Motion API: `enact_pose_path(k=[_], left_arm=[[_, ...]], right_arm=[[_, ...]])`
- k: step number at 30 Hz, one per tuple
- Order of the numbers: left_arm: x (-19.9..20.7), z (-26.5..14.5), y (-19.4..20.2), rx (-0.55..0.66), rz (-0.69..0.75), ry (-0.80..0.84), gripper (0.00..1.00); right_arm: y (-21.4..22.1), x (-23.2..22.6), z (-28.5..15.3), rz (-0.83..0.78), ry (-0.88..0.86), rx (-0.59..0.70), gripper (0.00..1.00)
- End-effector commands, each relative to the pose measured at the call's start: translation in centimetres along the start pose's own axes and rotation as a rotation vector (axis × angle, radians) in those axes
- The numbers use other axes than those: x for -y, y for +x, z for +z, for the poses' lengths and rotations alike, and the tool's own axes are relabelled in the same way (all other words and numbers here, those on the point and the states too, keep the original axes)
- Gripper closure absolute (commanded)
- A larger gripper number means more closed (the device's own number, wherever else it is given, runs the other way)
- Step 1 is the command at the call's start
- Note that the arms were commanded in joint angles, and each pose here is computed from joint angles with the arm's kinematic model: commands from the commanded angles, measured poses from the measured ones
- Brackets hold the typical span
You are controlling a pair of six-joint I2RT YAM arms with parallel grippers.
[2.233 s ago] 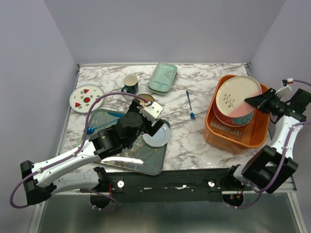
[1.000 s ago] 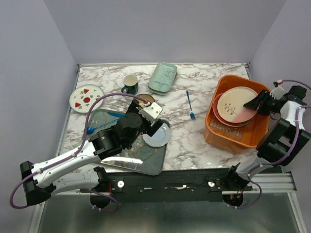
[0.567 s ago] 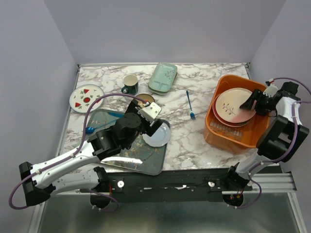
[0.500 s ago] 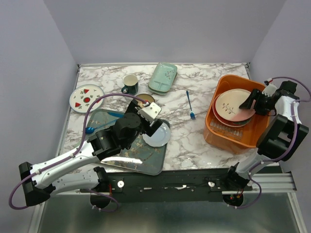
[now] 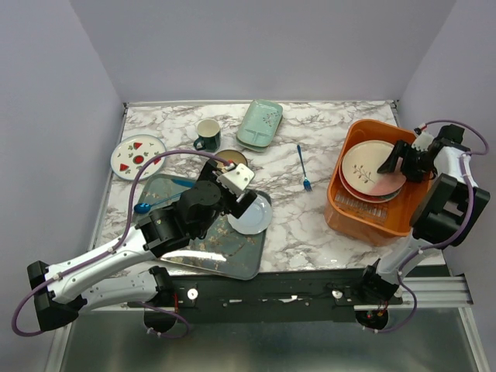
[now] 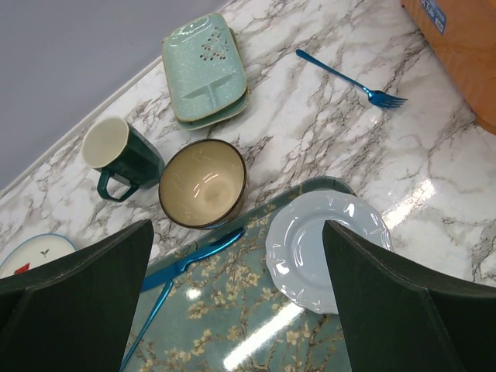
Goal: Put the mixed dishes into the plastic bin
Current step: Place the plate in the plastic bin.
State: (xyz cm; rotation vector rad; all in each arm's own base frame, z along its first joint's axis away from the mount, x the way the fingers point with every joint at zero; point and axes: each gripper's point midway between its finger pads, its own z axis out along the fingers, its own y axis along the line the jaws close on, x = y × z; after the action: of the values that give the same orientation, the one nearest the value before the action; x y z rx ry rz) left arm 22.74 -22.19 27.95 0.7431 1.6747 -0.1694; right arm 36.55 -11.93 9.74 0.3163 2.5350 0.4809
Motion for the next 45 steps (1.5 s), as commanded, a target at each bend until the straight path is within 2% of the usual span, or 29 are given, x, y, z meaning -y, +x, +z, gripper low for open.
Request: enact_pose_path(k=[1,16,17,19,28,45], left_arm=[[-0.2,-0.4,-0.1,0.009,-0.009,0.002,0.01],[-0.3,-0.4,-0.1,0.007,-0.007,0.001,0.01],[-0.2,-0.3,0.0,0.005,-0.007,0.003,0.01],[-0.2,-0.3,0.0,0.004,-0.006,0.004,0.01],[-0.3,-0.3,0.0,0.003,-0.003,0.000,0.01],[-0.3,-0.3,0.1,0.001,-0.001,-0.005,0.01]], right_arm=[[-0.4,1.3,0.4,-0.052,0.076,-0.021,0.16],[-0.5,2.9,1.6,-0.182,0.252,-0.070,0.12],[-0.5,3.0,1.6,-0.181,0.258,-0.073,0.04],[-0.5,3.2,1.5,-0.186,0.266,-0.078,0.02],[-0.1,3.3,1.2,-0.197,0.276,-0.090,0.02],[-0.9,3.0,-0.8,-0.232,0.324,-0.010,0.02]])
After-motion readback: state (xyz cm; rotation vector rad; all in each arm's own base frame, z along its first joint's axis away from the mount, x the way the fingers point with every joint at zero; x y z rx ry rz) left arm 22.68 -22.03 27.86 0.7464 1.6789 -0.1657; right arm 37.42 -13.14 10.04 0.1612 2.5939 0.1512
